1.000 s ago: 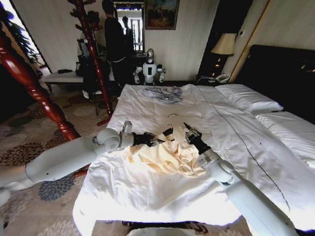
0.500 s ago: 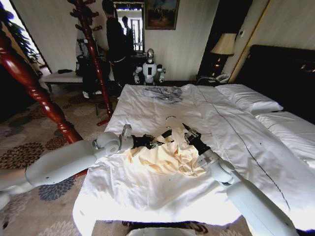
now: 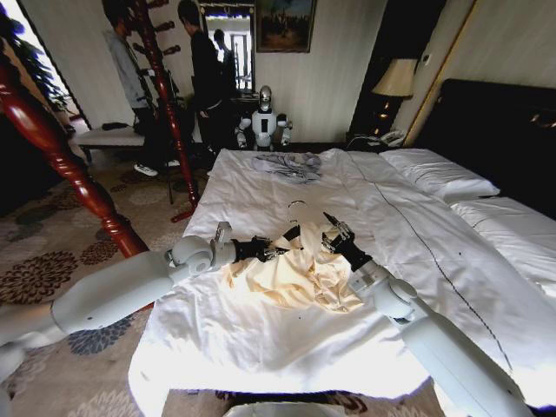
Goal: Pick up the clothes from the bed and hang them on the clothes hanger.
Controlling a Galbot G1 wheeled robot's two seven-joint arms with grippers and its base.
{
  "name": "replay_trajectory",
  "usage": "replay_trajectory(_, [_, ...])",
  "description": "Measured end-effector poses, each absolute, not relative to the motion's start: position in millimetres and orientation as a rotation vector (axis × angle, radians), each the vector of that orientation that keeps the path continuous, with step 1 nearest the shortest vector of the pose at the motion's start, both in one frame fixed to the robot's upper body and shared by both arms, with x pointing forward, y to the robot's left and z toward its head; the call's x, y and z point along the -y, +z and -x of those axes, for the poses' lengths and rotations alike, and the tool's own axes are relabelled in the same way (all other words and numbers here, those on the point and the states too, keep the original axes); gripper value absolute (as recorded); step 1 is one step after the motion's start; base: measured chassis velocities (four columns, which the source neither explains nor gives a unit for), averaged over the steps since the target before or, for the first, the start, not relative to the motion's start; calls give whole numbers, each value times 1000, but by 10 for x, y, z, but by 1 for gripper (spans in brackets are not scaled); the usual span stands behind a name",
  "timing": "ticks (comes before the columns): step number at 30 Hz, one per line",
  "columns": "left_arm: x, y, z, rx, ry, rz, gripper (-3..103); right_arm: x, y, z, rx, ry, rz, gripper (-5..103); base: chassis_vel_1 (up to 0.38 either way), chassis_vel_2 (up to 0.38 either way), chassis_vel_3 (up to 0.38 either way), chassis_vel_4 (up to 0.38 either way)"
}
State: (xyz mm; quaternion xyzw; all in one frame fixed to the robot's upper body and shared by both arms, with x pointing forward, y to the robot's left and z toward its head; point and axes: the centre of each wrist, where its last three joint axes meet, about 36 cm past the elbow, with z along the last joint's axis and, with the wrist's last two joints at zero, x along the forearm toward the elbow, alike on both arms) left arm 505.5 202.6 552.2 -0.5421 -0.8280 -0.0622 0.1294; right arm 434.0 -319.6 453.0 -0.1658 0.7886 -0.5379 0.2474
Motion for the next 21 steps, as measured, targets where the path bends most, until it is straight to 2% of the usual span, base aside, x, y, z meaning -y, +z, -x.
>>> replay_trajectory(3, [-2054, 5511, -5086, 2427, -175, 1554, 19, 3192, 4497, -4281, -2179, -1451, 466, 88, 0, 0, 0, 0])
replay_trajectory(4, [-2054, 5511, -5086, 2427, -175, 1554, 19, 3192, 4497, -4281, -2179, -1451, 466, 88, 0, 0, 0, 0])
replay_trajectory(8, [-2102, 5500, -5126, 2461, -160, 1523, 19, 3243, 4431, -4190, -2217, -1437, 448, 99, 0, 0, 0, 0])
replay_trajectory(15, [-2148, 5550, -5169, 2505, -157, 1497, 19, 3263, 4401, -4123, -2270, -1401, 416, 100, 0, 0, 0, 0])
replay_trajectory(21, [-2229, 5629, -5145, 2551, -132, 1460, 19, 3328, 4259, -3846, -2539, -1237, 356, 100, 0, 0, 0, 0])
